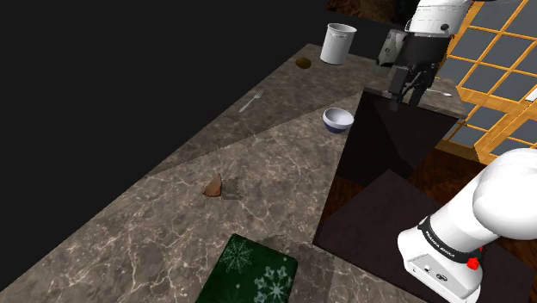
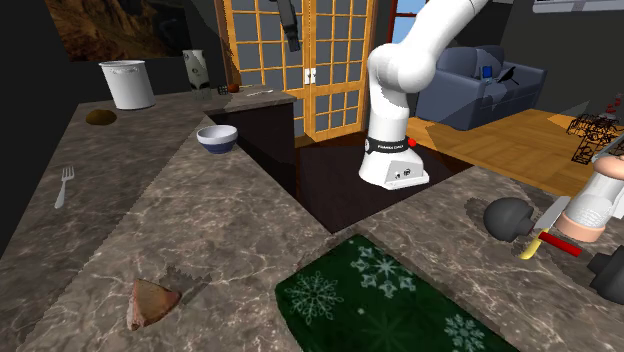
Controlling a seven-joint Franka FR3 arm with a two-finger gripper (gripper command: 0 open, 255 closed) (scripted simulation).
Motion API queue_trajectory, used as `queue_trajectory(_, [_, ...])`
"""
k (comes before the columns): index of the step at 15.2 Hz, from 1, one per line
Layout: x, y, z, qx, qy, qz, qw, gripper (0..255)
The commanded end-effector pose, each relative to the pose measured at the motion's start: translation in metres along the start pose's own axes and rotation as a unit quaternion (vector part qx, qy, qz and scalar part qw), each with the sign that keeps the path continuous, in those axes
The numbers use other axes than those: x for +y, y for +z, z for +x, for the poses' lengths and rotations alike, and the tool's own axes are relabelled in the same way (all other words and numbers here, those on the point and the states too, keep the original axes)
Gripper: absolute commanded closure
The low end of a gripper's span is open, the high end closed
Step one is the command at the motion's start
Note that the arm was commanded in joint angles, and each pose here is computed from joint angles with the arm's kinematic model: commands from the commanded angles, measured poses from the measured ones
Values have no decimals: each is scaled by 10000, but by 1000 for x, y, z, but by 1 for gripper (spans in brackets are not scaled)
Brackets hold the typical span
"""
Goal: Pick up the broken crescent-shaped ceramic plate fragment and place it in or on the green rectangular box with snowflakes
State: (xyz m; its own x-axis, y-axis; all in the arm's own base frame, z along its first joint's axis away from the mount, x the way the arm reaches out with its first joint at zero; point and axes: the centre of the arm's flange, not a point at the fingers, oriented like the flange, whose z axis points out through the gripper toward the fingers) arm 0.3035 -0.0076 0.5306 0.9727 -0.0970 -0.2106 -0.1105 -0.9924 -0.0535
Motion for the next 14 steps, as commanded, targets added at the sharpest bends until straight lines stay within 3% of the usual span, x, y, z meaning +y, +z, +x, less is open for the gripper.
queue_trajectory(1, [0, 0, 0, 0, 0, 0, 10000, 0])
queue_trajectory(14, [-134, 82, 62, 239, 301, -14, 9993, 0])
